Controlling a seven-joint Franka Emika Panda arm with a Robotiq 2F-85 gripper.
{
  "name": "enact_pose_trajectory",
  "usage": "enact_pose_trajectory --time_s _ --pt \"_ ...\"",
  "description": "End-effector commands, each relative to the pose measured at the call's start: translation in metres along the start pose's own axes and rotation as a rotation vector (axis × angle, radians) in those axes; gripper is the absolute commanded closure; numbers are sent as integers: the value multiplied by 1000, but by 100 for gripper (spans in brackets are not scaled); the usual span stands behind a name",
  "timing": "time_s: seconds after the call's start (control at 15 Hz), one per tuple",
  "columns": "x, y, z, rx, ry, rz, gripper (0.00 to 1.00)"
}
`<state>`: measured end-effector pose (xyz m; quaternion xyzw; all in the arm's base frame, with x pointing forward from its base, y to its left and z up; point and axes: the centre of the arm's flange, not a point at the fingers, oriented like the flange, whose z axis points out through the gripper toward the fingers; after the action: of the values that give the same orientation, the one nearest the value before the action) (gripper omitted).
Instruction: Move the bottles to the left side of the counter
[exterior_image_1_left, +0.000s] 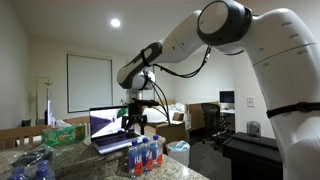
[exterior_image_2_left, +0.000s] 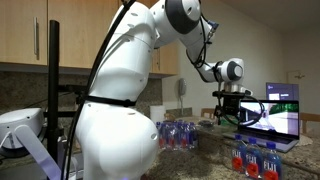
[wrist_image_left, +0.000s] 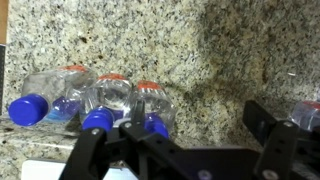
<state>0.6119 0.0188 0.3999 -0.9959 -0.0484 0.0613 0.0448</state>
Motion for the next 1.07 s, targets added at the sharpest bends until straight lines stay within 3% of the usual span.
enact_pose_trajectory --time_s 0.0,0.27,0.6,1.0 --pt "2 -5 -1 -6 1 16 0" --pt "20 -8 2 9 -3 76 0" --pt "25 9 6 10 -14 241 0" --pt "38 19 13 8 -26 253 0"
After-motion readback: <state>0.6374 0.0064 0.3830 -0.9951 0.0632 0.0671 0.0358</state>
